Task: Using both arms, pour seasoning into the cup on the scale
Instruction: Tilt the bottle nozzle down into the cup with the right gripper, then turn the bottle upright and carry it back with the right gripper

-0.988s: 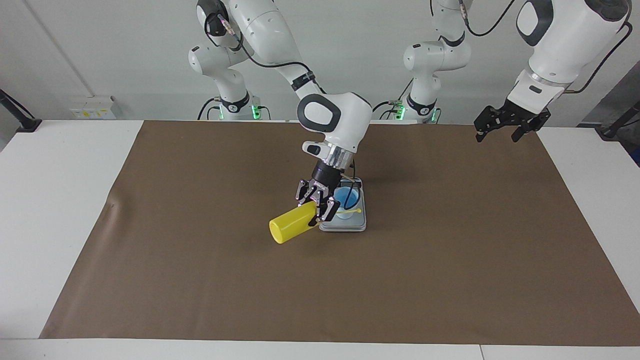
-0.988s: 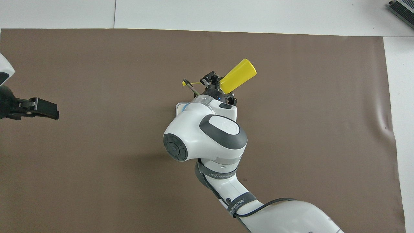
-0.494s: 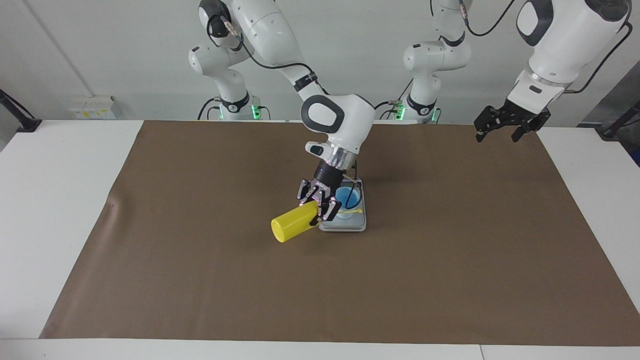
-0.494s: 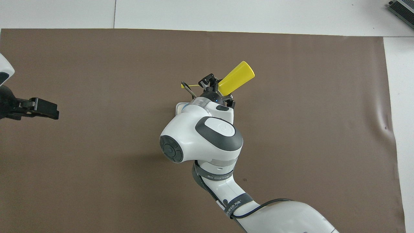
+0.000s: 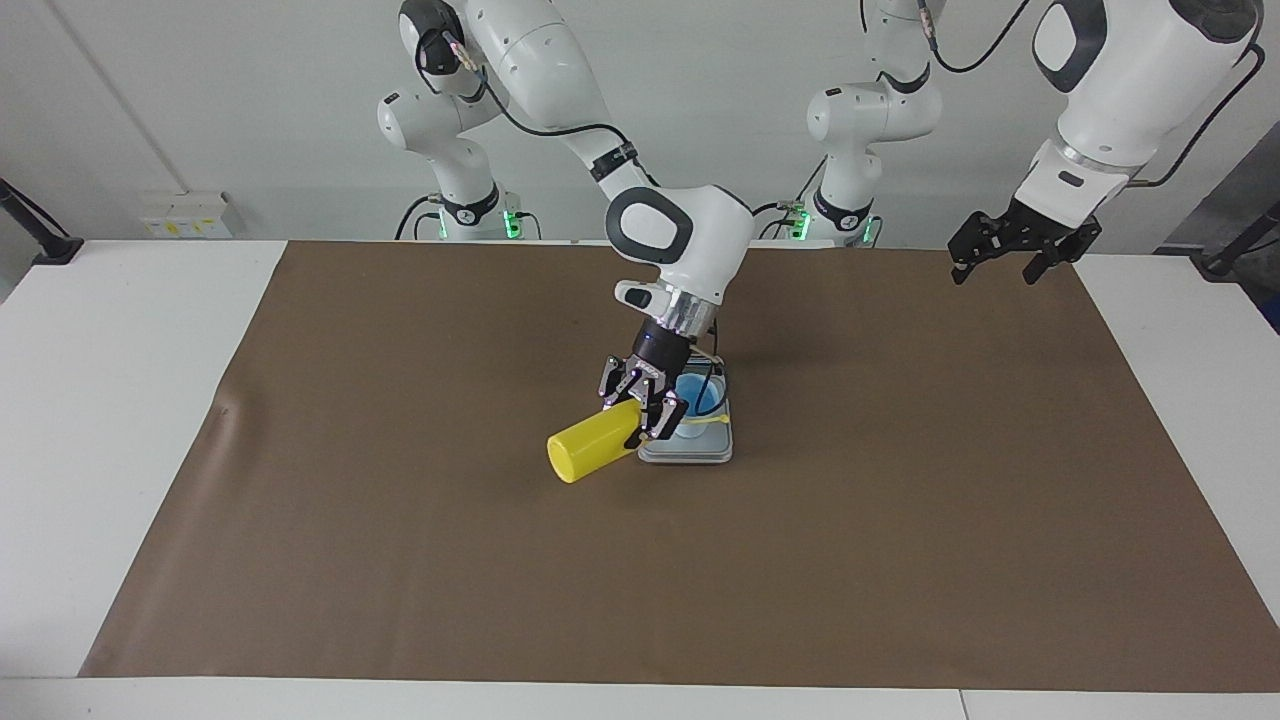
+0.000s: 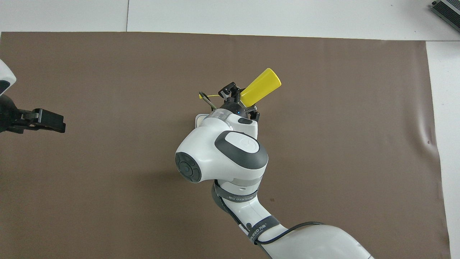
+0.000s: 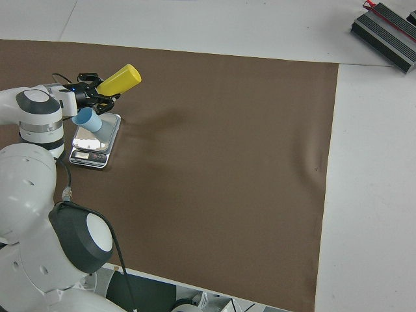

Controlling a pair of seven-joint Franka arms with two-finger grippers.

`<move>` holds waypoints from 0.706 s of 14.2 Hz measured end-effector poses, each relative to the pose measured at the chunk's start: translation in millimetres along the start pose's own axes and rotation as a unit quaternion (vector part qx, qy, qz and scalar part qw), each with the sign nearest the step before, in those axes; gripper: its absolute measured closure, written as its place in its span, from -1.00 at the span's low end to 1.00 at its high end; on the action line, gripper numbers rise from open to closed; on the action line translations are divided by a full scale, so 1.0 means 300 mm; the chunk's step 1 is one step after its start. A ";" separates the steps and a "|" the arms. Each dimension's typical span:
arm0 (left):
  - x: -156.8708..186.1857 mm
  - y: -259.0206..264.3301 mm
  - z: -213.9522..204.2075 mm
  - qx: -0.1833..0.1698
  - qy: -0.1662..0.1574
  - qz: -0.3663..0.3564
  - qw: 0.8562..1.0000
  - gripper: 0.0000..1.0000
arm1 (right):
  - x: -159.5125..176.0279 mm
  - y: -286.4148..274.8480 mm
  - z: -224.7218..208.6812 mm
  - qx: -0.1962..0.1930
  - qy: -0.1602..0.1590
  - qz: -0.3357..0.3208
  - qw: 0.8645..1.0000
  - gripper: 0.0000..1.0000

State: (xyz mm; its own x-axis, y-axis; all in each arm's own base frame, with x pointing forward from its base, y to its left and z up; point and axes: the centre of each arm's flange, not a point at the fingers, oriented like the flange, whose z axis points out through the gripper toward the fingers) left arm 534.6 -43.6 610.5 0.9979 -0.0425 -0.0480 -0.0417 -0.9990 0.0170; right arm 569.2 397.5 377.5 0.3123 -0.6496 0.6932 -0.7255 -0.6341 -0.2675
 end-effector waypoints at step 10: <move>0.000 0.000 0.000 0.000 0.000 0.000 1.000 -1.00 | 0.504 0.053 0.018 -0.107 -0.180 0.194 0.958 0.07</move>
State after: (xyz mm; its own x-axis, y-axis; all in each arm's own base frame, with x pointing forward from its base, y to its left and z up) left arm 534.6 -43.6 610.5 0.9979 -0.0425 -0.0480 -0.0417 -0.9990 0.0170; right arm 608.1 286.8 474.5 0.1574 -0.9462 0.2829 -0.9268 -0.2404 -0.2885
